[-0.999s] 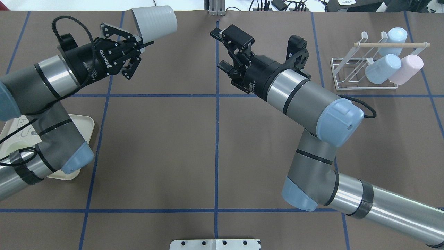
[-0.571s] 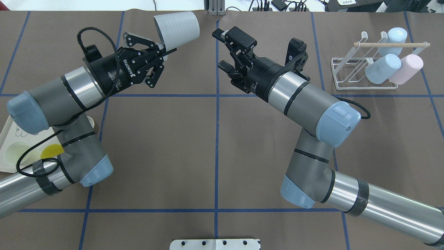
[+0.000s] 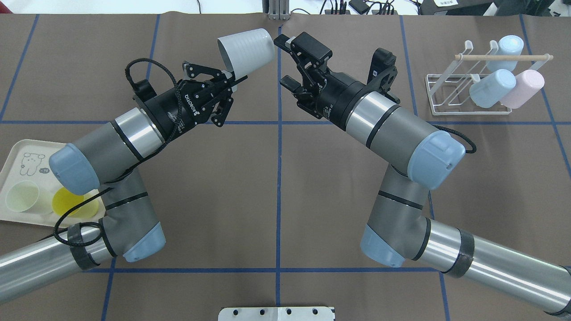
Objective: Transfer IKEA cup to right arm and place on rack
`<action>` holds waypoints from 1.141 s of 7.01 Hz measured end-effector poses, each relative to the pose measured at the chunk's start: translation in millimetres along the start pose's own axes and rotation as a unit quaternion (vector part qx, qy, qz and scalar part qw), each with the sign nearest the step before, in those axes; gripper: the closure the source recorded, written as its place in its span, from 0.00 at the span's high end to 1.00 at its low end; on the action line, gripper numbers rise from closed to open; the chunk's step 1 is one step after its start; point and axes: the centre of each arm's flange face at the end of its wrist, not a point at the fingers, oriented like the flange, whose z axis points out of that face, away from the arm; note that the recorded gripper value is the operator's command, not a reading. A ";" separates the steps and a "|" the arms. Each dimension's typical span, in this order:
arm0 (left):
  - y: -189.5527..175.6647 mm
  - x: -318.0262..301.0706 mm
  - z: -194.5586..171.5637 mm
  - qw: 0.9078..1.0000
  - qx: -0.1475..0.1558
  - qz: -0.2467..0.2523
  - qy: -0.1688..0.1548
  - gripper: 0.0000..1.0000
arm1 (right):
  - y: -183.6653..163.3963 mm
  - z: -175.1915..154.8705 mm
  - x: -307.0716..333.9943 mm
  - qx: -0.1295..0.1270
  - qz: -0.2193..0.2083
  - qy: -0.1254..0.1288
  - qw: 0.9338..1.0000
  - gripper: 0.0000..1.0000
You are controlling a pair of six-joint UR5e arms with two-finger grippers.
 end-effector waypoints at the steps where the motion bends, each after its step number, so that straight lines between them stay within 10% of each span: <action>1: 3.9 -0.6 2.5 1.000 -0.002 -0.002 0.002 0.00 | -0.4 0.0 0.6 0.001 0.000 0.000 1.000 1.00; 8: 31.1 -19.2 14.8 1.000 -0.015 -0.014 -0.005 0.00 | -1.3 -0.1 0.9 0.001 -0.002 0.000 1.000 1.00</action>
